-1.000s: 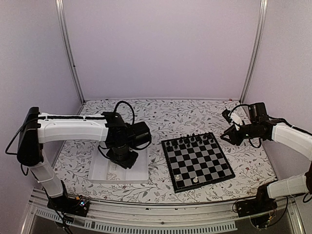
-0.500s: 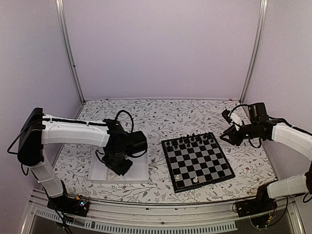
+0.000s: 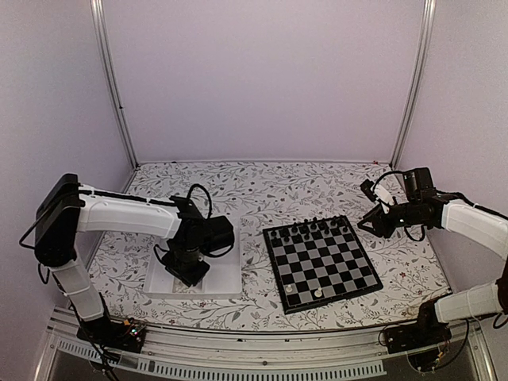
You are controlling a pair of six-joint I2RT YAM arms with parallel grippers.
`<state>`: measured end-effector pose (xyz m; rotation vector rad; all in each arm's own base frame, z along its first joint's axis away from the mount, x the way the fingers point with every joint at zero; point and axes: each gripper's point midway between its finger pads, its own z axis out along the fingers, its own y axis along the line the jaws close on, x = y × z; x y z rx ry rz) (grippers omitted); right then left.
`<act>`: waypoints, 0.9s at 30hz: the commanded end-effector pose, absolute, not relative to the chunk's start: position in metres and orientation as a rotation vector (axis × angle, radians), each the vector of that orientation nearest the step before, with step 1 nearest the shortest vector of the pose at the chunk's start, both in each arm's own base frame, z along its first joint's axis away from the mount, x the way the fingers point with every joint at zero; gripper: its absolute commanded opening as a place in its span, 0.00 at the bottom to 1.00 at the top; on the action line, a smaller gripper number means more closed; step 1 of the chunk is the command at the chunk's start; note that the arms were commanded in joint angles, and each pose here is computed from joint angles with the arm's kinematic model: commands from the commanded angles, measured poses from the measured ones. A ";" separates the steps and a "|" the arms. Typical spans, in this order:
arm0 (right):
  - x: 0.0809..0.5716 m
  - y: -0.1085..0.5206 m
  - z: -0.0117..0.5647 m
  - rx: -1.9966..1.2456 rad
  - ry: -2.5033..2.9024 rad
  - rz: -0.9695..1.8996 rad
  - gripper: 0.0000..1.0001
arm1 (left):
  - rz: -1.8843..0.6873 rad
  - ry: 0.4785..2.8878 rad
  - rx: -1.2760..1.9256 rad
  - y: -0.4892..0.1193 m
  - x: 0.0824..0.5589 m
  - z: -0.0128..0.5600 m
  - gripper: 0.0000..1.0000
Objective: Set up the chess pieces on the board
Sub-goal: Pick up the chess piece from the storage box.
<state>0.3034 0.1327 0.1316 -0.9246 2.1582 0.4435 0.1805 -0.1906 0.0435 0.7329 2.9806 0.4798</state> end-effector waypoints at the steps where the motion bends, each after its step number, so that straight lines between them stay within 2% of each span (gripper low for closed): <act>1: 0.303 0.134 0.131 -0.935 2.159 0.459 0.37 | 0.515 3.006 0.721 -0.183 0.182 0.033 0.34; 13: 0.302 0.135 0.128 -0.940 2.167 0.471 0.37 | 0.543 3.060 0.683 -0.174 0.177 0.023 0.35; 27: 0.301 0.136 0.127 -0.945 2.166 0.483 0.37 | 0.510 3.068 0.642 -0.178 0.177 0.028 0.30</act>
